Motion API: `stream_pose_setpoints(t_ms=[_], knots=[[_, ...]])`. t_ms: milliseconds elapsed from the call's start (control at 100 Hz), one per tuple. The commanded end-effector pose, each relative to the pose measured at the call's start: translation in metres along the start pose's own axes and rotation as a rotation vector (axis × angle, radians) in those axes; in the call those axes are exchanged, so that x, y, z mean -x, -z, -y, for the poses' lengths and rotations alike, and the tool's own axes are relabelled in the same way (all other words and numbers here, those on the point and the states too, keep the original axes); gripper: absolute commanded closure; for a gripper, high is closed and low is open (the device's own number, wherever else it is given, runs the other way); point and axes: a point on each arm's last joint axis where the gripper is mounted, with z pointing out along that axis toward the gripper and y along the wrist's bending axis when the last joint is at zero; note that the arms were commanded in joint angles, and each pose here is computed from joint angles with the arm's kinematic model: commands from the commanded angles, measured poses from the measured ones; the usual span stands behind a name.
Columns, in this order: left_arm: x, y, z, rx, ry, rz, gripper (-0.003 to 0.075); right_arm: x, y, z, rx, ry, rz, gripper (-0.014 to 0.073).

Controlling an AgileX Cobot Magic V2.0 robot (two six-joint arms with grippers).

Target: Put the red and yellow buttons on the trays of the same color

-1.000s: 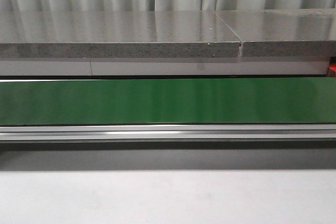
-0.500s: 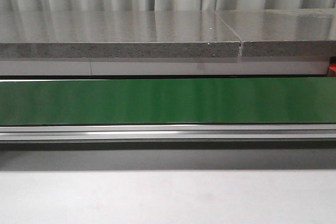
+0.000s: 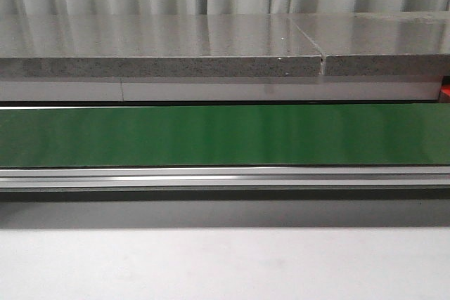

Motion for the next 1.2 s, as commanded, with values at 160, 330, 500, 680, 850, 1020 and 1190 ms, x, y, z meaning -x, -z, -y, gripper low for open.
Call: stream_pose_setpoints(t_ms=[160,330,500,680,850,1020,1190], knots=[[0.005,0.017,0.006,-0.031,0.014,0.063,0.0323,0.012,0.004,-0.001,0.008,0.01,0.09,0.0661],[0.005,0.017,0.006,-0.031,0.012,0.064,0.0446,0.012,0.004,-0.001,0.008,0.01,0.09,0.0661],[0.005,0.019,0.006,-0.033,0.005,0.072,0.0484,0.012,0.004,-0.001,0.008,0.01,0.09,0.0661],[0.001,0.041,0.011,-0.043,-0.065,0.141,0.0484,0.012,0.004,-0.001,0.008,0.01,0.09,0.0661],[0.002,0.071,0.02,-0.05,-0.145,0.21,0.0484,0.012,0.004,-0.001,0.008,0.01,0.09,0.0661],[0.004,0.096,0.04,-0.067,-0.227,0.237,0.0484,0.012,0.004,-0.001,0.008,0.01,0.09,0.0661],[-0.003,0.109,0.072,-0.095,-0.333,0.228,0.0484,0.012,0.004,-0.001,0.008,0.01,0.09,0.0661]])
